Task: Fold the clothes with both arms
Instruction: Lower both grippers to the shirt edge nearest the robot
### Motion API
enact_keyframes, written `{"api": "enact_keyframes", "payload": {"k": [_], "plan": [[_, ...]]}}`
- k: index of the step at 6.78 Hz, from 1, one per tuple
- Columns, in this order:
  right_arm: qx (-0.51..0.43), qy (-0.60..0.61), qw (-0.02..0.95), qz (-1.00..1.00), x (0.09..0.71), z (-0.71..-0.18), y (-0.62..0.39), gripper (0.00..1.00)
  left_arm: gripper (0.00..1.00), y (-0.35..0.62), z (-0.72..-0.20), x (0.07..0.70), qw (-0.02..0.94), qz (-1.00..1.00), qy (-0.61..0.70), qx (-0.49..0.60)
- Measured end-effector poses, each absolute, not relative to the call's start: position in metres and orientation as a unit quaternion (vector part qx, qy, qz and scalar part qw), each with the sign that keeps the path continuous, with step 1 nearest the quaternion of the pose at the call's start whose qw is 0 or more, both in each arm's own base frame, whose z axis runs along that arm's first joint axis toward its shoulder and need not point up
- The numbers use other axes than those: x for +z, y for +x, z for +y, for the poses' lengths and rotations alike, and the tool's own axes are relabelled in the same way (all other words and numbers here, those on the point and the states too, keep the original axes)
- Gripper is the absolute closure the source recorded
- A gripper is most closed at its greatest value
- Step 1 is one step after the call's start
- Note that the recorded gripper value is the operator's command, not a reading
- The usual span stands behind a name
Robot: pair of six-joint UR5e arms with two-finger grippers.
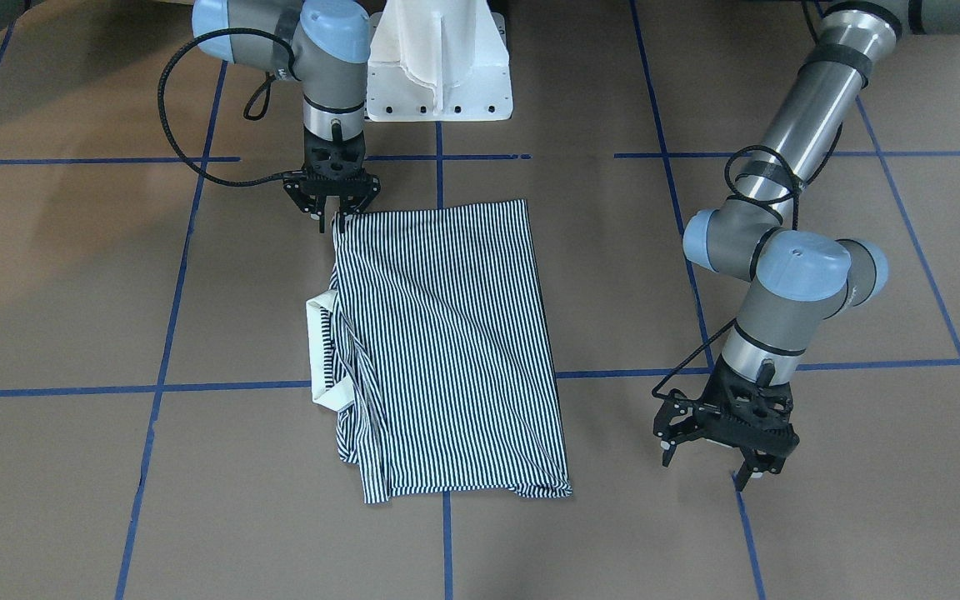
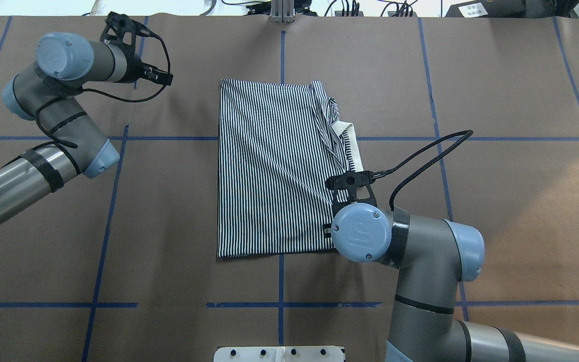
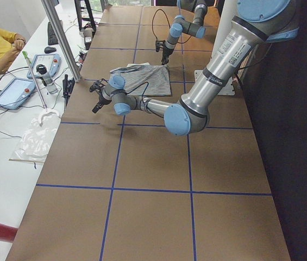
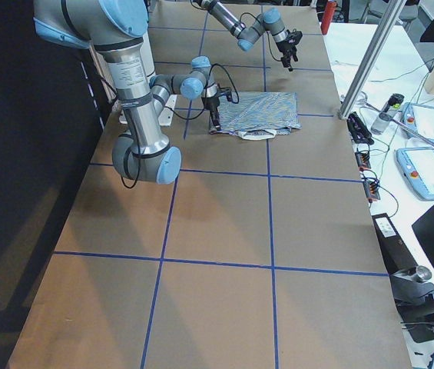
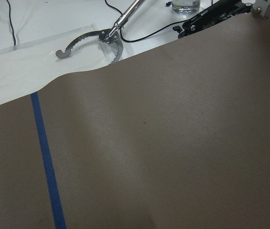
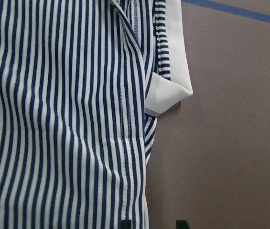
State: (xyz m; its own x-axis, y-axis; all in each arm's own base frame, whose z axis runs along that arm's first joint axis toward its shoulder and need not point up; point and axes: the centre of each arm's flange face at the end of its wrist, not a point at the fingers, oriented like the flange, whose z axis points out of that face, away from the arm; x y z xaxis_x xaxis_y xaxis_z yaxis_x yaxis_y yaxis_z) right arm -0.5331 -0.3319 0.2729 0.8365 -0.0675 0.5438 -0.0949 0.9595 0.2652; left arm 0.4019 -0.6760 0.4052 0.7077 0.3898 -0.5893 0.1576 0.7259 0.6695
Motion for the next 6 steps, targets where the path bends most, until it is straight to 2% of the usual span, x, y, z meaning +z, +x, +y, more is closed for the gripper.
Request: {"api": "enact_keyframes", "payload": {"k": [3, 4, 6], "plan": [[0.051, 0.161, 0.919, -0.357, 0.239, -0.351, -0.497, 0.00, 0.00, 0.393, -0.637, 0.358, 0.820, 0.465, 0.329, 0.052], [0.072, 0.159, 0.904, -0.390, 0.233, -0.348, -0.487, 0.00, 0.00, 0.393, -0.607, 0.344, 0.810, 0.494, 0.313, 0.045], [0.134, 0.137, 0.879, -0.436, 0.226, -0.340, -0.468, 0.00, 0.00, 0.420, -0.493, 0.324, 0.785, 0.558, 0.268, 0.015]]}}
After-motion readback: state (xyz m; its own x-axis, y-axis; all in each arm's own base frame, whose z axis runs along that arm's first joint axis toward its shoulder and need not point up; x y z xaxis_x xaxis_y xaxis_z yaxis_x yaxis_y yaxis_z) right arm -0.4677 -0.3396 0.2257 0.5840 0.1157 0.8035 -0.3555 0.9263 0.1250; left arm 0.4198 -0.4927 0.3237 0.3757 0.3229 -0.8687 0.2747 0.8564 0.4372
